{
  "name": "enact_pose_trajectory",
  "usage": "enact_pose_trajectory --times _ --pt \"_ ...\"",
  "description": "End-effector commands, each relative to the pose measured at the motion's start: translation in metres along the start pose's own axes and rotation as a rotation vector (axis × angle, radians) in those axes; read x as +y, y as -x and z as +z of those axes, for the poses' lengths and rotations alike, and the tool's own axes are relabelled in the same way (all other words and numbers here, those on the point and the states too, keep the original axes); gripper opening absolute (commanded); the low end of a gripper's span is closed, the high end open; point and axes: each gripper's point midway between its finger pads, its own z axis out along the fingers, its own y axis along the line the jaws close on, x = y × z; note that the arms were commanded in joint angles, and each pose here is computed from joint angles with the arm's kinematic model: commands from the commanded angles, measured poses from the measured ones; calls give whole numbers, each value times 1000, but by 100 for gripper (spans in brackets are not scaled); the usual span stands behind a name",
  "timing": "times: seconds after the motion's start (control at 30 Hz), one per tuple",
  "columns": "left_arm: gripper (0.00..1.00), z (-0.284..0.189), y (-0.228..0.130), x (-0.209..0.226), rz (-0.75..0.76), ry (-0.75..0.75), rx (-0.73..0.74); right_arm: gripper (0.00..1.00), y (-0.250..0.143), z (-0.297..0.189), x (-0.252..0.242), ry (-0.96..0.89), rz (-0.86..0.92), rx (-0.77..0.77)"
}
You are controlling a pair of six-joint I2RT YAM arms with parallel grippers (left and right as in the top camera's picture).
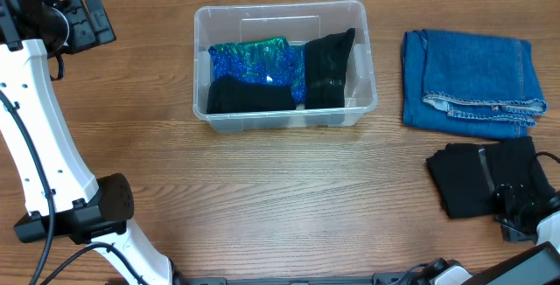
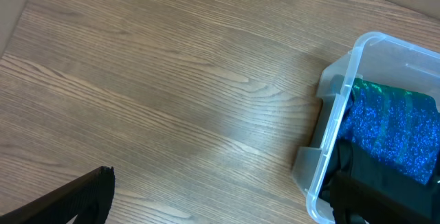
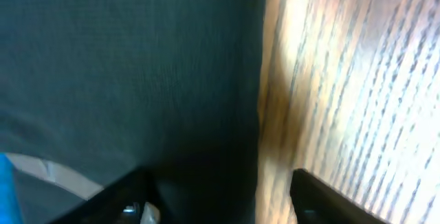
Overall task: Pack container
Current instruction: 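Reach right gripper to the black folded garment and grasp it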
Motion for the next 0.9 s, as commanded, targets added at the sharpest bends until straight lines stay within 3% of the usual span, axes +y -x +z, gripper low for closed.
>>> enact_pose_trajectory --times 0.0,0.33,0.43,0.57,0.73,0.87 --pt "100 -8 0 2 -9 3 -18 62 -5 7 3 21 -21 1" --pt "100 -8 0 2 -9 3 -18 61 -14 20 10 51 -74 -14" --pt "100 -8 0 2 -9 3 -18 30 -13 20 11 58 -76 -19" --pt "100 -8 0 2 -9 3 -17 4 -14 20 10 55 -75 -14" --pt "100 -8 0 2 -9 3 -17 4 -18 18 13 65 -76 10" --pt "100 -8 0 2 -9 3 -18 4 -20 2 38 174 -91 50"
